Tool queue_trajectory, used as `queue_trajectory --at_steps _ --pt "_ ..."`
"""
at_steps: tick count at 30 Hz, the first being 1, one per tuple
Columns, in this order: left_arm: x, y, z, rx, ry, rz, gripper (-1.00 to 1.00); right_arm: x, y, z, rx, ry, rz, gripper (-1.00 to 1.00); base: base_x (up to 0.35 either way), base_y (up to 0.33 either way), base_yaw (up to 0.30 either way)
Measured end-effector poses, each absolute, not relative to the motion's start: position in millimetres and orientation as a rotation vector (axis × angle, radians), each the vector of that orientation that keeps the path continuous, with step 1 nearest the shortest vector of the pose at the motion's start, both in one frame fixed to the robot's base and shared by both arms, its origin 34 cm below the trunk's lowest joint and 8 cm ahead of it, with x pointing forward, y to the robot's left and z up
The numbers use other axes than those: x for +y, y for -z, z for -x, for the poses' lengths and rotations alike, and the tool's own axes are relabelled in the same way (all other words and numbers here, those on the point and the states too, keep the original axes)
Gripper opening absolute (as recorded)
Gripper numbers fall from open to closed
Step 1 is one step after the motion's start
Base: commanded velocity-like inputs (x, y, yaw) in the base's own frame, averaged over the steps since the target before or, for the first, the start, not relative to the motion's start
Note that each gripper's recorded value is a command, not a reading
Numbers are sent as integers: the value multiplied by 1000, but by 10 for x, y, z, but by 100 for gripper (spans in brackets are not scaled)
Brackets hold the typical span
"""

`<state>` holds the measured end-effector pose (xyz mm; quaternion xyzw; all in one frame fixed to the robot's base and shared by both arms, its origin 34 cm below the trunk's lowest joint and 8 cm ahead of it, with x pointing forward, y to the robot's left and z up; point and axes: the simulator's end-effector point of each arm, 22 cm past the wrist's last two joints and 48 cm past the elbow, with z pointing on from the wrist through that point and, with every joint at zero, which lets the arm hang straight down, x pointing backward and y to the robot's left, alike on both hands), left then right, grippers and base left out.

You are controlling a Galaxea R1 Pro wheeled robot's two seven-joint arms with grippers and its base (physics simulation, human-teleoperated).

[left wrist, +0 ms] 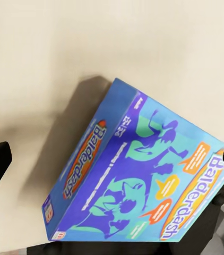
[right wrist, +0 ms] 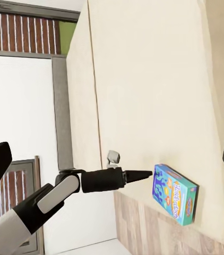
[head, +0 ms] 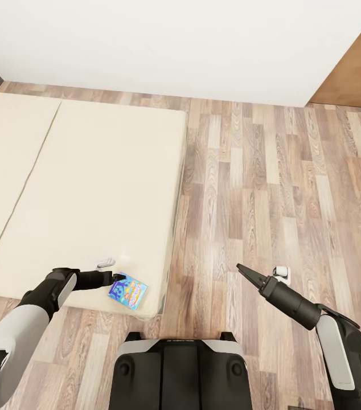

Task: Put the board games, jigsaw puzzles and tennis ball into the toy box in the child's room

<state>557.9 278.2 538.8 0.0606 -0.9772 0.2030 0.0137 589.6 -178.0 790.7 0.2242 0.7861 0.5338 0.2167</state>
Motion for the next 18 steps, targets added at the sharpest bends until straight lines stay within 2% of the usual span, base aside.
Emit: queue_trajectory --at_steps 18 --pt "2761 -5405 -5565 -3031 -655 -187 100 -1789 -7906 -5896 2179 -1477 -621 100 0 0 0"
